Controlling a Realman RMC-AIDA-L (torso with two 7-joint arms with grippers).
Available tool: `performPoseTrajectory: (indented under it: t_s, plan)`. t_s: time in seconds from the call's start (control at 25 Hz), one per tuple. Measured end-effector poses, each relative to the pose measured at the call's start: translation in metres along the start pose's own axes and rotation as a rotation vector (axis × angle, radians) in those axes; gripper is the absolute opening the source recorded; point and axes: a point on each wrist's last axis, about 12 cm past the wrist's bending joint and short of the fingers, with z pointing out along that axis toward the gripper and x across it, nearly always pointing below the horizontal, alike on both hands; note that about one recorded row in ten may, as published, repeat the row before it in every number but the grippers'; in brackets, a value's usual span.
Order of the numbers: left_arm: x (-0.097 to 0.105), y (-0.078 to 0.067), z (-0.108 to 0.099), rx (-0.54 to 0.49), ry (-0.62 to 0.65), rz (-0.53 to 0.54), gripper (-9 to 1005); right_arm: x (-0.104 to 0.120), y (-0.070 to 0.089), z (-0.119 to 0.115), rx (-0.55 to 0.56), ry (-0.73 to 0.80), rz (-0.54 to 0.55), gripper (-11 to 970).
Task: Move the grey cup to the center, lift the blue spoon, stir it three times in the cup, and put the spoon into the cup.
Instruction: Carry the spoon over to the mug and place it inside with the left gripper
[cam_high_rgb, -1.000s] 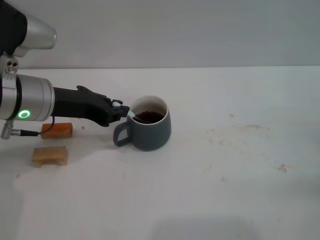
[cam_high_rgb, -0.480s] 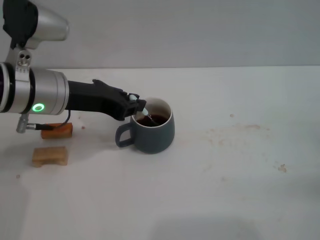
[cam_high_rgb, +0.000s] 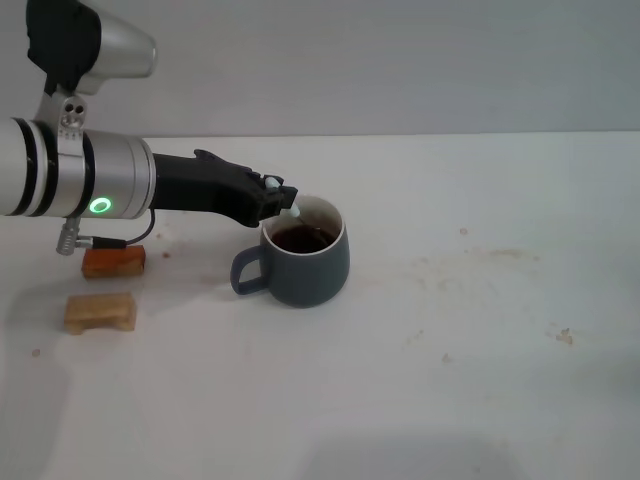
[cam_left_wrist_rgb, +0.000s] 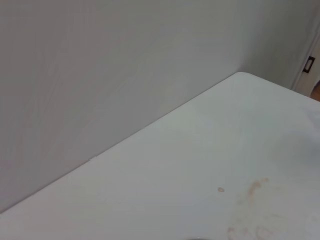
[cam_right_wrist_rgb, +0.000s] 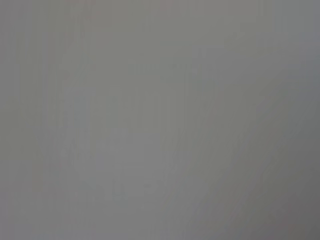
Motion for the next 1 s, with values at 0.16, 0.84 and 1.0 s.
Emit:
performPoseTrajectory:
  t_s: [0.16, 0.84, 1.0]
  plan:
    - [0.001, 0.002, 0.001, -0.007, 0.005, 0.004, 179, -0.001, 0.0, 0.001, -0.001, -0.002, 0.0, 38]
    - [0.011, 0.007, -0.02, 0.01, 0.043, -0.024, 179, -0.005, 0.006, 0.007, -0.015, -0.013, 0.003, 37]
    - [0.01, 0.004, -0.019, 0.026, 0.044, -0.018, 179, -0.004, 0.007, 0.008, -0.019, -0.01, 0.002, 37]
